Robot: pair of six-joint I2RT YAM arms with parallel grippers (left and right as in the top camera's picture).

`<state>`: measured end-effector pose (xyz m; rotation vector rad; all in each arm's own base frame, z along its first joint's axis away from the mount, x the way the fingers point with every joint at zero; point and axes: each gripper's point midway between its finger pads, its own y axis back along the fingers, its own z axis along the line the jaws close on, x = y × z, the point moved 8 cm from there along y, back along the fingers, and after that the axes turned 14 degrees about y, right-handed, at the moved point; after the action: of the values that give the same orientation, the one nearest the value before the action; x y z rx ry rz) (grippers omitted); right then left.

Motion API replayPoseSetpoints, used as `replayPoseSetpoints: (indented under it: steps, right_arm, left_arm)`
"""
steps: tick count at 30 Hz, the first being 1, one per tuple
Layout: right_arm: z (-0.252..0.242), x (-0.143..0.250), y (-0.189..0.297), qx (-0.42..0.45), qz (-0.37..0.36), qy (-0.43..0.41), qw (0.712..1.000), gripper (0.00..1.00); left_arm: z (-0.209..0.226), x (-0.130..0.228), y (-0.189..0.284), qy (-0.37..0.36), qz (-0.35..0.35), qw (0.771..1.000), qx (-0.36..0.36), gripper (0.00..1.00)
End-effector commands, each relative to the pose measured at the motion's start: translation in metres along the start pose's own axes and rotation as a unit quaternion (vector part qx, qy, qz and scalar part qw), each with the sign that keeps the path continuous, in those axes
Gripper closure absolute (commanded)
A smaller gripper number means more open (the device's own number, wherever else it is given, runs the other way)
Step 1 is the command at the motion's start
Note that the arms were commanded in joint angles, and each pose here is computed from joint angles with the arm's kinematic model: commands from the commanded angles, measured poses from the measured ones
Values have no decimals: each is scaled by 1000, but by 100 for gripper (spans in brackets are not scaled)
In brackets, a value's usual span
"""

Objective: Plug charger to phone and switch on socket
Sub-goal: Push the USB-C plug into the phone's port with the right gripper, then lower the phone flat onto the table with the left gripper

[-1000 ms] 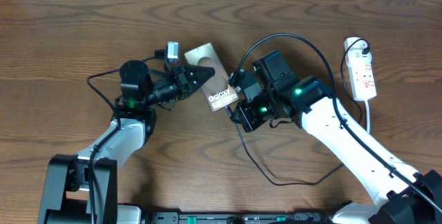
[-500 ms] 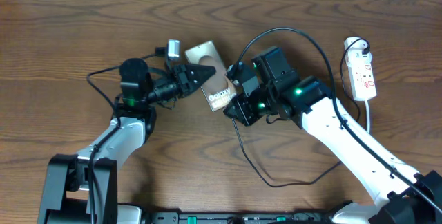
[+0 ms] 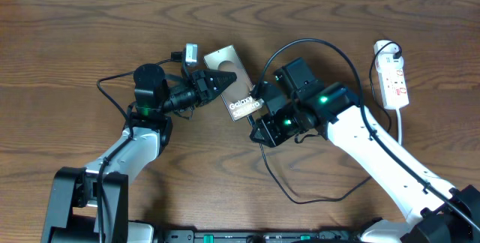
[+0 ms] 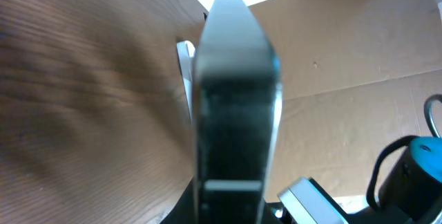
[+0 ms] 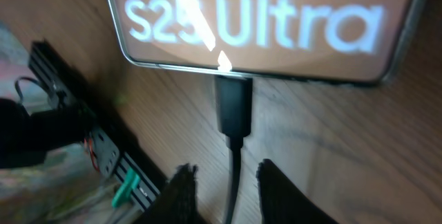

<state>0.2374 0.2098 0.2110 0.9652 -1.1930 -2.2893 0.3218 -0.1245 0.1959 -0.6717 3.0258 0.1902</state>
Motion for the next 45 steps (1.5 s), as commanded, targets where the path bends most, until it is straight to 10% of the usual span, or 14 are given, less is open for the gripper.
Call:
replayPoseSetpoints:
  steps: [1, 7, 34, 45]
  right_arm:
    - [9, -10, 2, 5, -18, 26, 999, 77]
    - [2, -16, 2, 52, -32, 19, 998, 99]
    - [9, -60, 7, 52, -159, 51, 985, 99]
    - [11, -25, 13, 51, -75, 7, 996, 62]
  left_arm:
    - [-4, 1, 0, -13, 3, 1000, 6, 92]
    - [-5, 5, 0, -13, 26, 1000, 12, 93]
    - [-9, 28, -10, -17, 107, 994, 26, 93]
    - [17, 21, -11, 20, 45, 998, -44, 93]
